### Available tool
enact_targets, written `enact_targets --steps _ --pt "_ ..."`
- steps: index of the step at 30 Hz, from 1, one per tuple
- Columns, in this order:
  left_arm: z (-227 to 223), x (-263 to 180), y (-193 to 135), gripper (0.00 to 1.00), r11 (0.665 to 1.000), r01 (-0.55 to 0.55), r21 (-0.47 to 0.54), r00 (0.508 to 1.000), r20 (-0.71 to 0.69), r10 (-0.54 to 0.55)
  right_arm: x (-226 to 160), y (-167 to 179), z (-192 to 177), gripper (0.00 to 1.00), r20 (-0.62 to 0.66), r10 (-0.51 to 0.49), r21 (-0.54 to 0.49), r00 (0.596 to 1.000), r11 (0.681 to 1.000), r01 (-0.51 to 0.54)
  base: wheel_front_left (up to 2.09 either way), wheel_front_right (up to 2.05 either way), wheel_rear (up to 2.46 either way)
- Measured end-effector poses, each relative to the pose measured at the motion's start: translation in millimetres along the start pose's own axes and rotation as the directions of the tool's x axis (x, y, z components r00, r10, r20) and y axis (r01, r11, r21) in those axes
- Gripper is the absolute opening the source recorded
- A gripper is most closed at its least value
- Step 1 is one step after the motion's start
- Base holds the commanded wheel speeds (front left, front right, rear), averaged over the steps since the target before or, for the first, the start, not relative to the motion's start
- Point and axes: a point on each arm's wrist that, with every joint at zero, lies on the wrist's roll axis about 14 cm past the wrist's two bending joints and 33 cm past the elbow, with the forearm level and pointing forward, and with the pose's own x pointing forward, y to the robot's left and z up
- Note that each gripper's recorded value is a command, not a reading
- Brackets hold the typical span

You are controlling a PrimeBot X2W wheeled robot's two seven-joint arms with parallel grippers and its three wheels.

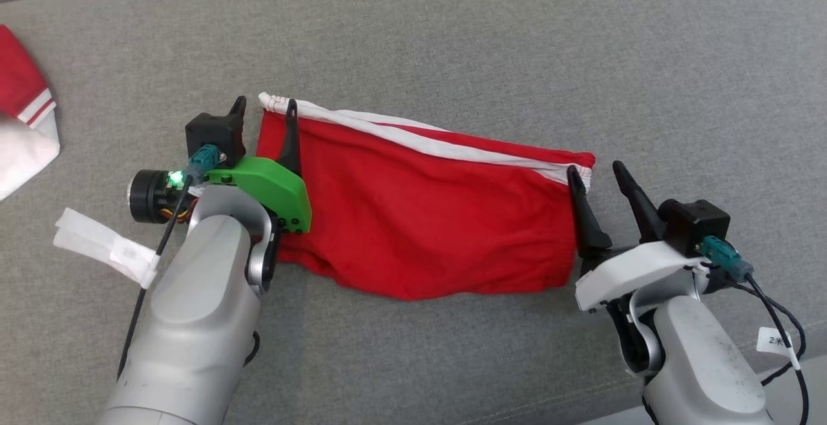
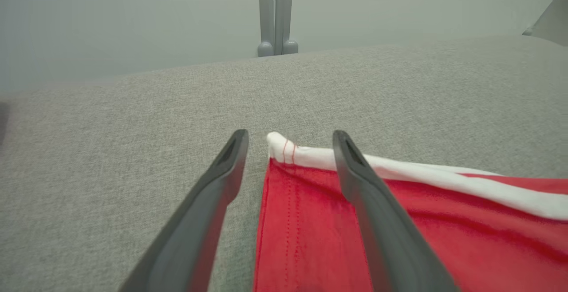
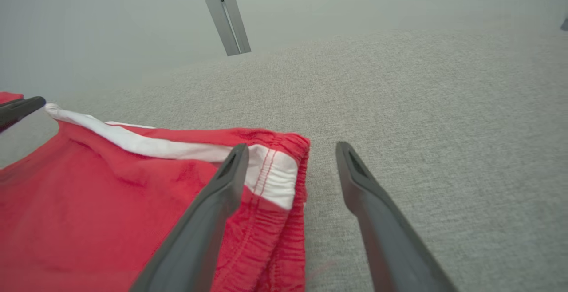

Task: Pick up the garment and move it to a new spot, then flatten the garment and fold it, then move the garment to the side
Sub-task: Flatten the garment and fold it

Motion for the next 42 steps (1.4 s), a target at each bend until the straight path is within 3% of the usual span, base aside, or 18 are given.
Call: enact_targets --steps 8,17,24,25,27,30,42 --pt "-5 -28 -1 1.00 1.000 -0.012 -0.022 1.000 -0.009 0.012 -25 -21 17 1.00 0.023 -0.065 -0.069 0.998 0.995 0.067 0.00 0.00 0.00" --pt "-54 -77 6 1.00 0.991 -0.086 -0.102 0.963 -0.262 0.056 -53 -20 51 1.00 0.067 -0.071 -0.117 0.995 0.990 0.079 0.00 0.00 0.00" --pt "-66 -84 1 1.00 0.988 -0.091 -0.123 0.922 -0.386 0.037 -61 -15 69 1.00 0.099 -0.062 -0.125 0.993 0.989 0.074 0.00 0.00 0.00" --pt "-67 -84 -1 0.91 0.989 -0.085 -0.121 0.917 -0.397 0.030 -62 -16 70 1.00 0.101 -0.064 -0.121 0.993 0.990 0.076 0.00 0.00 0.00" --pt "-66 -82 -7 0.44 0.989 -0.068 -0.129 0.914 -0.406 0.010 -66 -19 68 1.00 0.095 -0.073 -0.119 0.993 0.989 0.085 0.00 0.00 0.00" --pt "-66 -82 -13 0.00 0.990 -0.049 -0.134 0.909 -0.416 -0.012 -69 -22 65 1.00 0.089 -0.084 -0.113 0.993 0.989 0.093 0.00 0.00 0.00" --pt "-41 -95 -4 0.00 0.987 -0.086 -0.135 0.952 -0.303 0.042 -77 -31 68 1.00 0.105 -0.111 -0.103 0.988 0.987 0.122 0.00 0.00 0.00"
